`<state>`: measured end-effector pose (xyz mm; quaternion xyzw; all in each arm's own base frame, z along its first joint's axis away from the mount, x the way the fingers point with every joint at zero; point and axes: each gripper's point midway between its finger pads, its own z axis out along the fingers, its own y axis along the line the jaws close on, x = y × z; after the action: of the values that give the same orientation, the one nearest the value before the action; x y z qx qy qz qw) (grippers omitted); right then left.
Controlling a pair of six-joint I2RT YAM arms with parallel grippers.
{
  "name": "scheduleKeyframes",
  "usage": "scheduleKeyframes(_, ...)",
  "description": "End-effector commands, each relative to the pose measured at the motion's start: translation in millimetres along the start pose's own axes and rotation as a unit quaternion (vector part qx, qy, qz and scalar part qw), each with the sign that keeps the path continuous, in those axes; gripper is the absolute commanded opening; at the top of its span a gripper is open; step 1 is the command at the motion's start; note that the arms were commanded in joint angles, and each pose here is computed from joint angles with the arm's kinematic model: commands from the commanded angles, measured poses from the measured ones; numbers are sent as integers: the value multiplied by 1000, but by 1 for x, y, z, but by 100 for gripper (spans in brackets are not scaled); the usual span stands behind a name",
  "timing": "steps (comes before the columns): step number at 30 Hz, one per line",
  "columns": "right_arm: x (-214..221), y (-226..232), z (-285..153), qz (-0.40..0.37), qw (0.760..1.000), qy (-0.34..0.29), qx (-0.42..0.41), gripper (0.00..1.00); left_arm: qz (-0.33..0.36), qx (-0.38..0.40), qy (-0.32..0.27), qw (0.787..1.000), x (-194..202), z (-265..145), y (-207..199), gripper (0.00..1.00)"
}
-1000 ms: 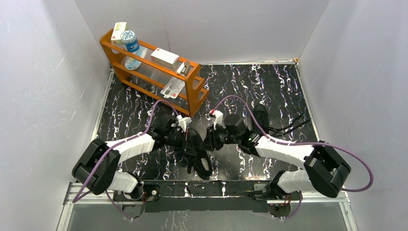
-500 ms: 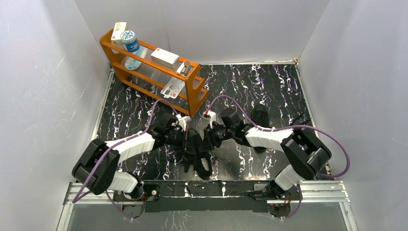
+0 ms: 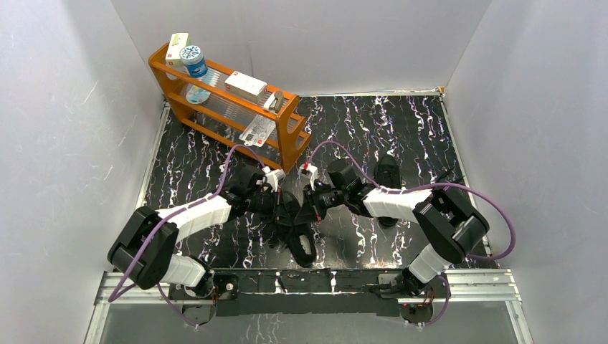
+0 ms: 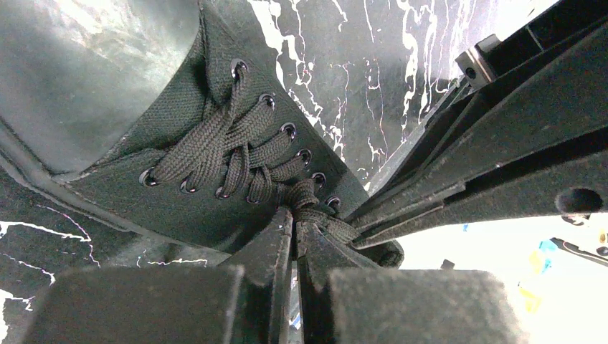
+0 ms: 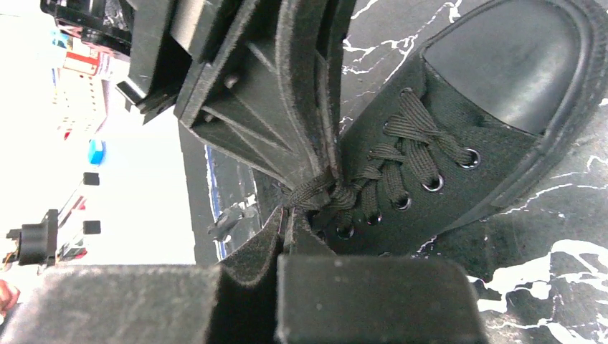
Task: Tie the shoes
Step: Tie the shoelace on the shoe.
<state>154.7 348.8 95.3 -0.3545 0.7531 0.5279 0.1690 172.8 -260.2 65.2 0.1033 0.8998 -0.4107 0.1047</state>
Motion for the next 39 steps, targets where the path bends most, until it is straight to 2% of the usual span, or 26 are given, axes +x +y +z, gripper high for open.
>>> scheduleKeyframes(1, -12, 26, -1, -39, 997, -12, -65, 0, 34, 15, -22, 999, -15, 1, -12, 0)
scheduleKeyframes(5, -9, 29, -2, -33, 997, -11, -73, 1, 61, 30, -31, 997, -18, 5, -18, 0)
scheduleKeyframes(10, -14, 25, -5, -19, 999, -15, -48, 24, 93, 45, -39, 994, -18, 11, -21, 0)
scheduleKeyframes(14, -27, 15, -26, -16, 999, -42, -13, 33, 98, 42, -35, 994, -17, 14, -18, 0)
scheduleKeyframes(17, -33, 1, -42, -28, 997, -57, 31, 44, 99, 42, -33, 994, -15, 14, -18, 0)
scheduleKeyframes(19, -31, -7, -46, -25, 997, -58, 43, 48, 98, 40, -34, 994, -14, 12, -18, 0)
scheduleKeyframes(31, -18, -24, -24, -27, 999, -29, -6, 46, 92, 41, -38, 994, -9, 8, -19, 0)
scheduleKeyframes(39, -15, -26, -17, -32, 999, -22, -29, 32, 94, 45, -37, 994, -12, 10, -21, 0)
